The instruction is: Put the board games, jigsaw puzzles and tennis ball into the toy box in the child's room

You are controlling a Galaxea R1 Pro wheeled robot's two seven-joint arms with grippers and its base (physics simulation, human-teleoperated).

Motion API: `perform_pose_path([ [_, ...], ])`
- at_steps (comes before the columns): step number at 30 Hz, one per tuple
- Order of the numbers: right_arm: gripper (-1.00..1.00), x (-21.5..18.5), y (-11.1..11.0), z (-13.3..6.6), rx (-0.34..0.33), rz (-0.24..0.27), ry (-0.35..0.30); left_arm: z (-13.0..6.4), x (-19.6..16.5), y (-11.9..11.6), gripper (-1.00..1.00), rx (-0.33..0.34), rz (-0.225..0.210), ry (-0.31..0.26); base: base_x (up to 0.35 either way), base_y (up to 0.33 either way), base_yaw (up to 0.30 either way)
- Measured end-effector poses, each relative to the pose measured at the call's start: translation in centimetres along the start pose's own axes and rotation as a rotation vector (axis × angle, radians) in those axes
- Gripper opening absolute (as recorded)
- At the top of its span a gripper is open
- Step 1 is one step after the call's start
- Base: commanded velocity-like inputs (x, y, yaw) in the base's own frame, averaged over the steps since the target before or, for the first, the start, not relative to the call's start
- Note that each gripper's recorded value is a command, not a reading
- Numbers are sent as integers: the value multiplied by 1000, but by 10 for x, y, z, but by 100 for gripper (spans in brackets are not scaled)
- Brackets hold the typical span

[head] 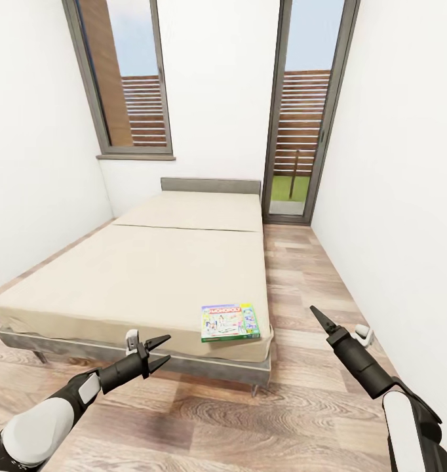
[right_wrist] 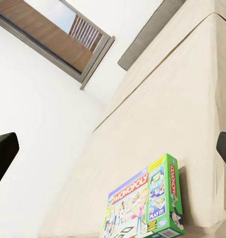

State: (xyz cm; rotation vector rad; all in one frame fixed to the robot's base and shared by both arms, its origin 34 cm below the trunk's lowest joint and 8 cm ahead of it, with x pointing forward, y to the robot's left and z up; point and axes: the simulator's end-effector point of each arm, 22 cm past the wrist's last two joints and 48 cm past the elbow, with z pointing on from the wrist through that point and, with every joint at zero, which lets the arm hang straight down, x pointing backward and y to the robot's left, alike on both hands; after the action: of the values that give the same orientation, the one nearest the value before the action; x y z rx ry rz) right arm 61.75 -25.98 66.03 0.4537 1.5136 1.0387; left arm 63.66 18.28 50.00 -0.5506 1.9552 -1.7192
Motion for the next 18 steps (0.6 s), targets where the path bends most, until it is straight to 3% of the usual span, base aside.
perform_pose_path([
  [18,100,0,0,0,1,0,0,1,0,0,100,2,-2,0,0,0,0],
])
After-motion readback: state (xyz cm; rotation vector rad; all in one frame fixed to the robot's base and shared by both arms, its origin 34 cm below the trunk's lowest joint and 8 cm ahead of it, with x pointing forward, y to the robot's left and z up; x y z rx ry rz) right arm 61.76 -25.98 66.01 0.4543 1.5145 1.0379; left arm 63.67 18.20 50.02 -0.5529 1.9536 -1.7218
